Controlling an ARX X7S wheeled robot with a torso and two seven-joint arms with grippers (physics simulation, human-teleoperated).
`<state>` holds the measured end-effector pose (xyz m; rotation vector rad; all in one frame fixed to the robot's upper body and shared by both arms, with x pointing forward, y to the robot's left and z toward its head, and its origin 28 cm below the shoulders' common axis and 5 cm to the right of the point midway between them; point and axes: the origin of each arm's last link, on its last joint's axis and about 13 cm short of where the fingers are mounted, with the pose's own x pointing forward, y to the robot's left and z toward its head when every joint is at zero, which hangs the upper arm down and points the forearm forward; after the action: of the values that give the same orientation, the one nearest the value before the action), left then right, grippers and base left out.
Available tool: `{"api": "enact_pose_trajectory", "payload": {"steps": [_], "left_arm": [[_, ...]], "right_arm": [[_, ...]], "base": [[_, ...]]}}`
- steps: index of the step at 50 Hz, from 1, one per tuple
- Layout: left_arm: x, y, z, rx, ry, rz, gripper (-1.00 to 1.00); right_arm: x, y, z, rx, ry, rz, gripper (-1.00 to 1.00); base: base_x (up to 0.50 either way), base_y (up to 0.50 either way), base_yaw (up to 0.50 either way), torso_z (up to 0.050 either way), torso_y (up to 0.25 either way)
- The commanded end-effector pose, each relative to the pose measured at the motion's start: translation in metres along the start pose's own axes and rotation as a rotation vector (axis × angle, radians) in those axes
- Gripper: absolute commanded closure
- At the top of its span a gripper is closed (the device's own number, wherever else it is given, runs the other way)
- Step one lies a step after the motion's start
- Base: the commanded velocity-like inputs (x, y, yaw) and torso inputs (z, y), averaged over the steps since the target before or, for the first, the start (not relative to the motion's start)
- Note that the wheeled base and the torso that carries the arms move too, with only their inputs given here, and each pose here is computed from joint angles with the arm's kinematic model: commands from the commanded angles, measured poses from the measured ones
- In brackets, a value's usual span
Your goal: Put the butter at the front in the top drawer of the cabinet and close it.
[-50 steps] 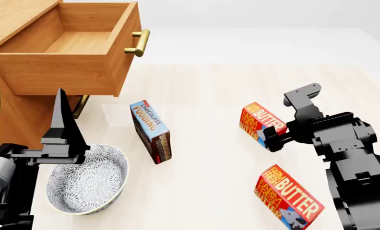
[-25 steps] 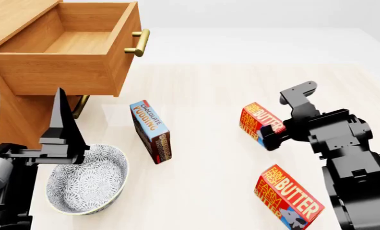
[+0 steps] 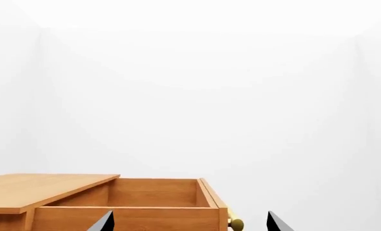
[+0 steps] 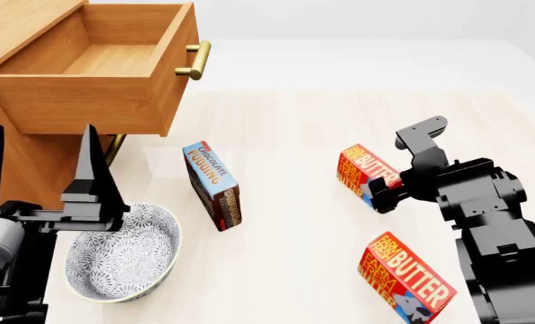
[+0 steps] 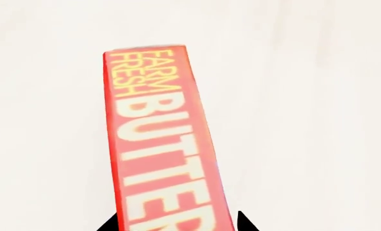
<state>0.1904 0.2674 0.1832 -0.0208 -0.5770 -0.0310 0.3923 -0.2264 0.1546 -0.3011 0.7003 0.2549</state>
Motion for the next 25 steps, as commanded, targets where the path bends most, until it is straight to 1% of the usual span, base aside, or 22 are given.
{"api": "enact_pose_trajectory", "payload": {"steps": [1,8,14,18,25], "left_arm": [[-0.001,-0.001,0.001,0.001,0.006,-0.002,-1.00],[-0.002,-0.001,0.002,0.000,0.004,-0.004,-1.00],[-0.003,0.000,0.006,-0.002,-0.002,-0.010,-1.00],[-0.008,0.000,0.012,-0.003,-0.008,-0.012,-1.00],[-0.019,0.002,0.031,-0.012,-0.029,-0.013,-1.00]], "right_arm": [[0.005,0.003,-0.010,0.045,-0.027,0.062,1.00],[0.005,0.001,-0.007,0.034,-0.062,0.054,1.00],[-0.003,-0.007,0.012,0.013,-0.162,0.046,1.00],[-0.024,-0.014,0.030,-0.023,-0.218,0.005,1.00],[-0.076,-0.017,0.060,-0.071,-0.321,-0.068,1.00]], "base": [[0.00,0.00,0.00,0.000,0.000],[0.00,0.00,0.00,0.000,0.000],[0.00,0.00,0.00,0.000,0.000],[0.00,0.00,0.00,0.000,0.000],[0.00,0.00,0.00,0.000,0.000]]}}
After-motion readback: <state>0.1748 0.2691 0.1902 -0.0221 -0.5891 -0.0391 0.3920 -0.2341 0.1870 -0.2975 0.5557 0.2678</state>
